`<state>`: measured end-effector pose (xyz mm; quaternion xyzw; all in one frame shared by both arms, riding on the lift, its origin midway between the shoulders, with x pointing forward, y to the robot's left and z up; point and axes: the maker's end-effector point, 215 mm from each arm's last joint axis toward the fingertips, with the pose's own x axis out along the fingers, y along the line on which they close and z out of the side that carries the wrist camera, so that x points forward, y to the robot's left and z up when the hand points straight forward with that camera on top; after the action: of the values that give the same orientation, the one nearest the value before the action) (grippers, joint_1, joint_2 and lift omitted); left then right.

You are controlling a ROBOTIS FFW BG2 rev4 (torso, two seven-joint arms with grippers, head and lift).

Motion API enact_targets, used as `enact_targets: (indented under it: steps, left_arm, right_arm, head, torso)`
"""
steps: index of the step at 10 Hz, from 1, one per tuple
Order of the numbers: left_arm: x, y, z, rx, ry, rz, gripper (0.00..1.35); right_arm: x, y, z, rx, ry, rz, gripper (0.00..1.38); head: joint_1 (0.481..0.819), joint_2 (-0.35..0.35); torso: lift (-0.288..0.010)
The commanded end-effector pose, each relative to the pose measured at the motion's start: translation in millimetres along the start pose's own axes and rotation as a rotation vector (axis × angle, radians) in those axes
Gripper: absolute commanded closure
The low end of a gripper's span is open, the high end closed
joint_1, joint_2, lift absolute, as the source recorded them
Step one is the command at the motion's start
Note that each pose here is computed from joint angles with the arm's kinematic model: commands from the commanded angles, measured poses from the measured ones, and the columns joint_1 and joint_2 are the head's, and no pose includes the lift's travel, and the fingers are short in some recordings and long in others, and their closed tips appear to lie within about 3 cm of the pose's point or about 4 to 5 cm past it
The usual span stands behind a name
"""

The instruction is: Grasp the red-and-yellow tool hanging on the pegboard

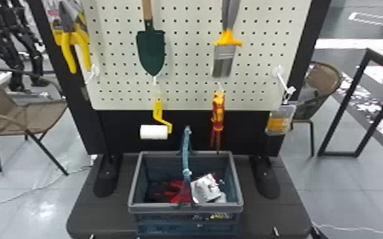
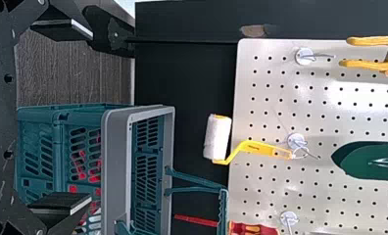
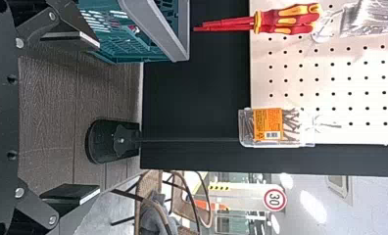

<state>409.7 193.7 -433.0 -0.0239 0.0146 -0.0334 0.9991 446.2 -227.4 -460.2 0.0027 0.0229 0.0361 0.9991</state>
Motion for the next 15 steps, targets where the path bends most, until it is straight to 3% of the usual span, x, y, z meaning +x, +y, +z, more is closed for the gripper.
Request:
enact_targets:
  steps: [1,6,9,11,15]
  left_arm:
    - [0.0,0.8,-0.4,0.001,0.001,0.001,0.14]
    - [0.0,0.0,-0.9,0.0,0.003,0.0,0.14]
    - [1.2,-2.5,-0.7,0.0,0.003,-0.007,0.14]
    - [2.4,-4.0,-1.5,-0.002,0.006,-0.008,0.14]
    - [6.5,-7.1,-1.3,-0.003,0.005,-0.015,0.14]
  right_arm:
    - [0.0,-0.5,-0.2,0.002,0.0,-0.002,0.26]
    - [4.9,0.7,8.6,-0.011,-0.008,0.006,0.26]
    - [59.6,18.6,72.0,-0.122,-0.055,0.12,0.25]
    - [91.3,35.2,98.7,-0.111,-0.063,0.188,0.26]
    - [137.5,113.6,144.8,-0.058,-0.102,0.374,0.25]
  head:
    - [0.549,0.0]
    - [0.549,0.0]
    - [0.549,0.0]
    - [0.549,0.0]
    - [0.549,0.0]
  torso:
    - [-0.1]
    - [-0.1]
    - [-0.1]
    - [-0.1]
    - [-0.1]
